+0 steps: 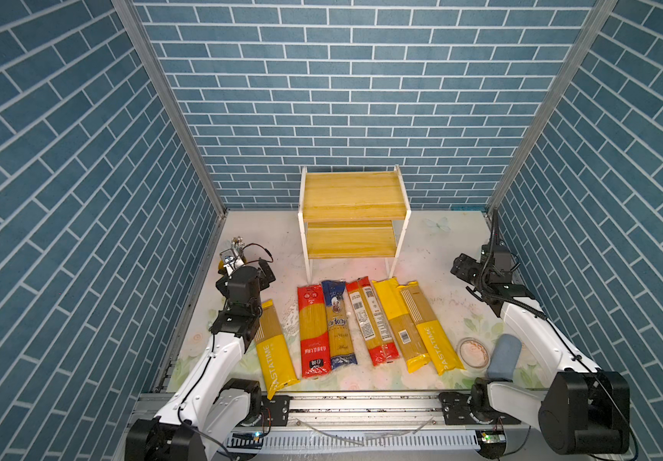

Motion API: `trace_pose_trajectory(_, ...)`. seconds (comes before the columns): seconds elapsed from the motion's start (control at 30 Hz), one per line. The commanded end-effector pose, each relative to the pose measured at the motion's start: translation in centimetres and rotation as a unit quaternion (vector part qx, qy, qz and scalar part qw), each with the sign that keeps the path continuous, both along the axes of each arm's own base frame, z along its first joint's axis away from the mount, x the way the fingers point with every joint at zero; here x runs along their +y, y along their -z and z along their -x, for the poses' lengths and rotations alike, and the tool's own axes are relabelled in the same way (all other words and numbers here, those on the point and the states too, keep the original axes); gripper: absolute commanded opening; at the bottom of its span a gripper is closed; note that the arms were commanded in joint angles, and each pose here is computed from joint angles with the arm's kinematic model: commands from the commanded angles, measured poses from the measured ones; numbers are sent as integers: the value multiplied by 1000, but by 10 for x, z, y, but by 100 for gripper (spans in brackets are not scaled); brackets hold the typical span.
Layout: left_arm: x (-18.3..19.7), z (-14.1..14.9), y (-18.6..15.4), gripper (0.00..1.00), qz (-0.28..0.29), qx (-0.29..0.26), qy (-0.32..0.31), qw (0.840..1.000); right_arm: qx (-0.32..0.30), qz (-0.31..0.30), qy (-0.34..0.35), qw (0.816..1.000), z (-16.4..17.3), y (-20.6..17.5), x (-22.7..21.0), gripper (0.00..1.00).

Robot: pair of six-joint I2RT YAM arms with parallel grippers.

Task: Arrange pasta packages on shelves
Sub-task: Move the pasta bag to the middle-right of the table.

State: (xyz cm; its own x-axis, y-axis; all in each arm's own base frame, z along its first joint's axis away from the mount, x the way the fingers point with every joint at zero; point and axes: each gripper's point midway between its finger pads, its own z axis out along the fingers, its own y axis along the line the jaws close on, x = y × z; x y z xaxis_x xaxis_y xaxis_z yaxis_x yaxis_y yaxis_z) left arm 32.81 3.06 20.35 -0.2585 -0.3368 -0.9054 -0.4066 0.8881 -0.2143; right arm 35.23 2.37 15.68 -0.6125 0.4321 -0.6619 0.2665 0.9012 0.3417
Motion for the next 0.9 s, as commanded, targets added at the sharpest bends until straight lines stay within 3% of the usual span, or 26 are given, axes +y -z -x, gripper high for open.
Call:
trace_pose_trajectory(0.0, -12, 24, 27, 100, 69, 98, 6, 993, 89, -51, -25, 994, 32, 16, 22, 72)
trace_pose_trajectory(0.1, -15, 37, 32, 100, 126, 119, -14, 985, 115, -58, -55, 990, 53, 23, 34, 71)
trace_pose_trajectory(0.17, -28, 34, 22, 97, 149, 104, 41, 982, 137, -63, -75, 986, 66, 29, 42, 69)
trace_pose_trajectory(0.23, -35, 35, 11, 89, 150, 99, 70, 981, 162, -57, -95, 981, 80, 36, 52, 68)
trace_pose_trajectory(0.4, -54, 40, 2, 81, 156, 131, 119, 972, 199, -21, -131, 971, 100, 53, 68, 68)
trace_pose_trajectory(0.63, -78, 55, 4, 81, 119, 158, 163, 966, 263, -20, -169, 950, 112, 88, 84, 77)
trace_pose_trajectory(0.87, -103, 66, 5, 81, 82, 173, 211, 959, 295, -40, -172, 939, 112, 112, 93, 77)
